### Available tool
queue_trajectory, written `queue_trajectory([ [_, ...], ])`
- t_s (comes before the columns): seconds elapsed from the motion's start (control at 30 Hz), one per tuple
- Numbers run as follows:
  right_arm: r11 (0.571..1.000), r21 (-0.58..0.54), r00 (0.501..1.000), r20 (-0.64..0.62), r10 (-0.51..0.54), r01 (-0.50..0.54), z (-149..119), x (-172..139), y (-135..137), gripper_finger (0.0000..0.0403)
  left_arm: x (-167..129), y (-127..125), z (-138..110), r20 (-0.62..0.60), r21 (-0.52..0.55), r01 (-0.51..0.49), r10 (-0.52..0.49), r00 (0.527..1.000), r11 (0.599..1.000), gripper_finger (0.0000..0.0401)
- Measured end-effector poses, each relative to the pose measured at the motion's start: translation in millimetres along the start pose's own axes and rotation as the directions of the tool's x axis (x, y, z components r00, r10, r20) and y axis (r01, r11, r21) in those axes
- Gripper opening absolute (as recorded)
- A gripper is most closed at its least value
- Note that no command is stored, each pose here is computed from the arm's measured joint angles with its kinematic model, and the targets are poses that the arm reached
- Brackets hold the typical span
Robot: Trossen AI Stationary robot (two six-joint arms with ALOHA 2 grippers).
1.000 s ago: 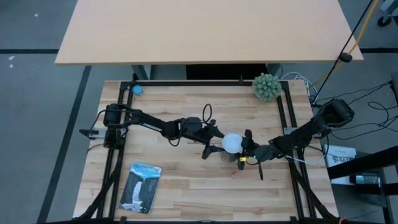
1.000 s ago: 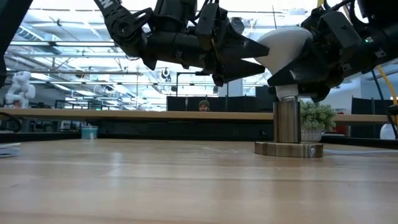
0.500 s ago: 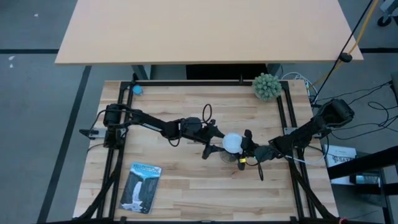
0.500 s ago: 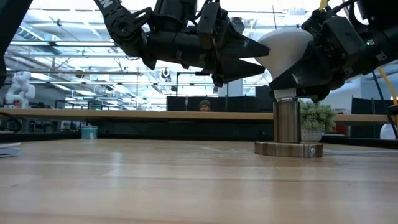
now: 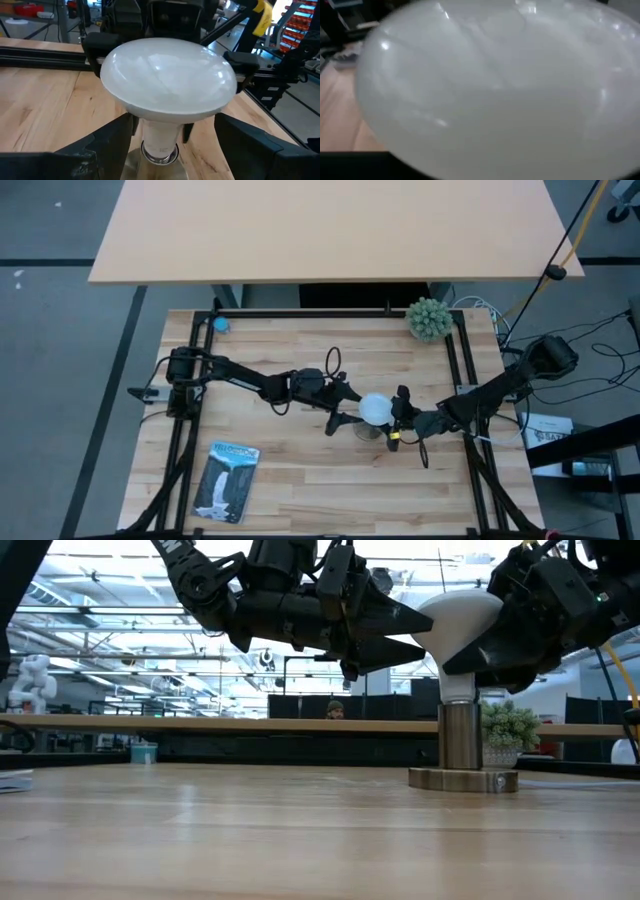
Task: Screw lightbulb
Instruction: Insert the lightbulb into the bronze lamp socket
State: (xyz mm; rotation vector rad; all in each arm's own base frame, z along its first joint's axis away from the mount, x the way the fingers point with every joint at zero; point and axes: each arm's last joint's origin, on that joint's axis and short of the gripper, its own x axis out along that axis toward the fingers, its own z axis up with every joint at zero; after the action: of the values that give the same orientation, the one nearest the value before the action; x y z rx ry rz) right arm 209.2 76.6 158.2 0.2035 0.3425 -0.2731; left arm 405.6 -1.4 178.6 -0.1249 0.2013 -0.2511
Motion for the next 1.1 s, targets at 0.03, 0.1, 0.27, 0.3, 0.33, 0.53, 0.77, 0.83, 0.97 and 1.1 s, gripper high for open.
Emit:
queue_trajectory([
  [0.03,1.0,0.008,1.0,-0.01,0.0,0.0,-0.5,-0.6,-0.5,0.0214,0.0,0.0,0.0,0.0,0.0,0.0,0.0,1.0,1.0,0.0284],
  [0.1,1.0,0.02,0.999,-0.033,0.015,-0.015,-1.8,-1.1,-0.8,0.0214,0.0,0.0,0.0,0.0,0.0,0.0,0.0,1.0,1.0,0.0284],
  [0.27,0.999,0.034,0.998,-0.043,0.042,-0.04,-2.0,-1.1,0.1,0.0214,0.0,0.1,0.0,0.001,0.0,-0.004,0.004,1.0,1.0,0.0284],
  [0.3,0.999,0.033,0.998,-0.043,0.042,-0.04,-1.9,-1.1,0.1,0.0214,0.0,0.1,0.1,0.001,0.0,-0.005,0.005,1.0,1.0,0.0284],
  [0.33,0.999,0.033,0.998,-0.041,0.043,-0.041,-1.7,-1.1,0.2,0.0214,0.0,0.2,0.1,0.001,0.0,-0.005,0.005,1.0,1.0,0.0284],
  [0.53,0.998,0.031,0.997,-0.048,0.063,-0.061,-1.8,-1.1,0.8,0.0214,0.0,0.2,0.0,0.001,0.0,-0.005,0.005,1.0,1.0,0.0284],
  [0.77,0.997,0.038,0.997,-0.048,0.065,-0.063,-1.6,-1.1,0.9,0.0214,0.0,0.2,0.0,0.0,0.0,-0.006,0.006,1.0,1.0,0.0284],
  [0.83,0.997,0.038,0.997,-0.049,0.064,-0.062,-1.8,-1.1,0.9,0.0214,0.0,0.2,0.0,0.0,0.0,-0.006,0.006,1.0,1.0,0.0284],
  [0.97,0.998,0.028,0.996,-0.063,0.058,-0.056,-3.2,-1.2,0.2,0.0214,0.0,0.2,0.0,0.0,0.0,-0.005,0.005,1.0,1.0,0.0284],
  [1.1,0.998,0.027,0.996,-0.064,0.057,-0.055,-3.4,-1.2,0.1,0.0214,0.0,0.2,-0.1,0.0,0.0,-0.005,0.005,1.0,1.0,0.0284],
])
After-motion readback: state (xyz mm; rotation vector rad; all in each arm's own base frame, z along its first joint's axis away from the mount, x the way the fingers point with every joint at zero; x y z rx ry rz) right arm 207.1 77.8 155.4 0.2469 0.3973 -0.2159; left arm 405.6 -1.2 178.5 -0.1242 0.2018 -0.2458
